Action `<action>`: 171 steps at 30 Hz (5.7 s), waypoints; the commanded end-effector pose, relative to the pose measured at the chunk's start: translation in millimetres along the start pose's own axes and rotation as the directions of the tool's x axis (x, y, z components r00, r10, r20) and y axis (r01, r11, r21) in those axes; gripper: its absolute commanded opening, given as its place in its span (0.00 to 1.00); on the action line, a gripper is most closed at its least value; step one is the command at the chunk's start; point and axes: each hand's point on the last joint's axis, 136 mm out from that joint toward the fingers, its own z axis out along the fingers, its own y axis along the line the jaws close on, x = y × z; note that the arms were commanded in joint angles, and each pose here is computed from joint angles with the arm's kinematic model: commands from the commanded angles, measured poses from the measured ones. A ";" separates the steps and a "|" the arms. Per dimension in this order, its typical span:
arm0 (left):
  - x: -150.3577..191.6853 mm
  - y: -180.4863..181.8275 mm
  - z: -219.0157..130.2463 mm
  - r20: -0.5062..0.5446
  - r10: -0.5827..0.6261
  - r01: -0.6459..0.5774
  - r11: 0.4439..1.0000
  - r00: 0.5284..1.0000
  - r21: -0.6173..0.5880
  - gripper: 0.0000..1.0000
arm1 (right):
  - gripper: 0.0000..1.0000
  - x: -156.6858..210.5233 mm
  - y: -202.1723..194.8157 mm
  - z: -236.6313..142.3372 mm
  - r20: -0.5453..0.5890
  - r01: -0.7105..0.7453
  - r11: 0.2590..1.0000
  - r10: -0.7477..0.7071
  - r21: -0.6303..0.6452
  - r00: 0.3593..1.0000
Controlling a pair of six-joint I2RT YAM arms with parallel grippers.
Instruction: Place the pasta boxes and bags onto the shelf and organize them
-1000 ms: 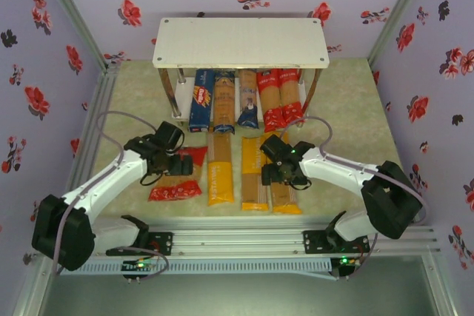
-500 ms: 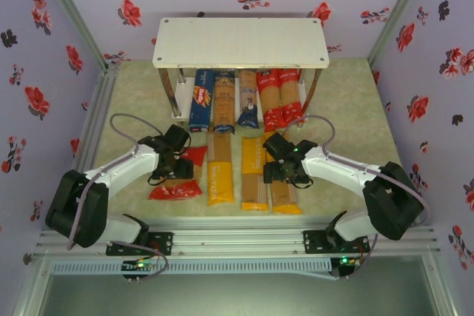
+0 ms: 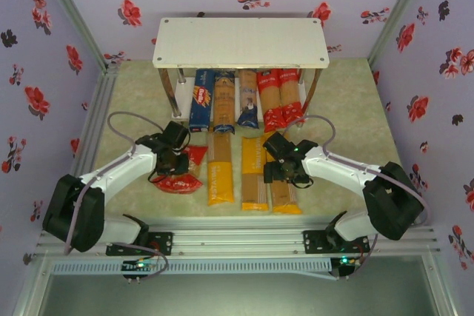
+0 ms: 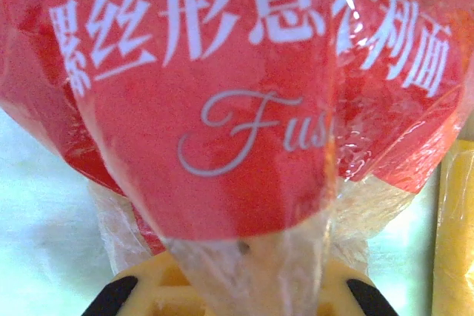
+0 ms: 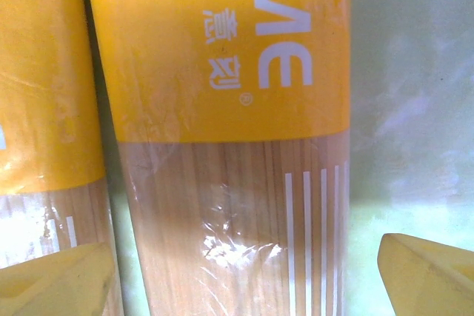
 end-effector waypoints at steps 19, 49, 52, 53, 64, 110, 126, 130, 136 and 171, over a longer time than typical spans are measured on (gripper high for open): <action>-61.3 -31.2 -230.6 0.347 -0.025 -0.109 0.926 0.938 0.360 0.00 | 0.93 -21.4 5.0 -17.3 0.056 0.009 1.000 -0.009 0.005 0.998; -306.4 -81.3 -459.3 0.969 -0.024 -0.423 0.897 0.247 0.130 0.00 | 0.92 -52.2 17.2 -41.5 0.116 0.061 0.998 -0.062 0.015 0.991; -319.4 -83.2 -450.7 0.967 -0.037 -0.410 0.901 0.252 0.142 0.00 | 0.92 -52.5 16.2 -41.1 0.117 0.059 0.998 -0.061 0.017 0.991; -323.7 -83.0 -446.0 0.964 -0.039 -0.403 0.904 0.261 0.146 0.00 | 0.92 -51.9 15.6 -40.7 0.114 0.060 0.998 -0.061 0.018 0.992; -342.0 -71.6 -398.1 0.934 -0.064 -0.282 0.944 0.353 0.171 0.00 | 0.92 -47.8 10.1 -34.7 0.103 0.047 0.999 -0.049 0.026 0.993; -323.1 -44.3 -304.7 0.870 0.015 -0.180 0.980 0.493 0.085 0.42 | 0.92 -36.6 3.1 -28.8 0.105 -0.014 1.000 0.014 -0.001 0.994; -253.3 -38.5 -217.4 0.695 0.018 -0.167 0.975 0.719 0.148 0.42 | 0.92 -37.4 10.9 -22.9 0.089 -0.016 1.000 0.018 -0.026 0.996; -243.7 -40.8 -197.1 0.652 0.002 -0.157 0.971 0.758 0.179 0.63 | 0.92 -36.7 10.1 -23.8 0.091 -0.018 0.999 0.020 -0.027 0.996; -246.8 -47.8 -203.3 0.661 -0.035 -0.158 0.960 0.749 0.231 0.84 | 0.92 -34.5 5.5 -27.4 0.100 -0.023 1.000 0.025 -0.021 0.995; -102.0 5.3 -213.7 0.620 -0.102 -0.056 0.971 0.778 0.231 0.79 | 0.92 -4.9 -27.8 -28.4 0.079 -0.086 0.995 0.082 0.045 0.994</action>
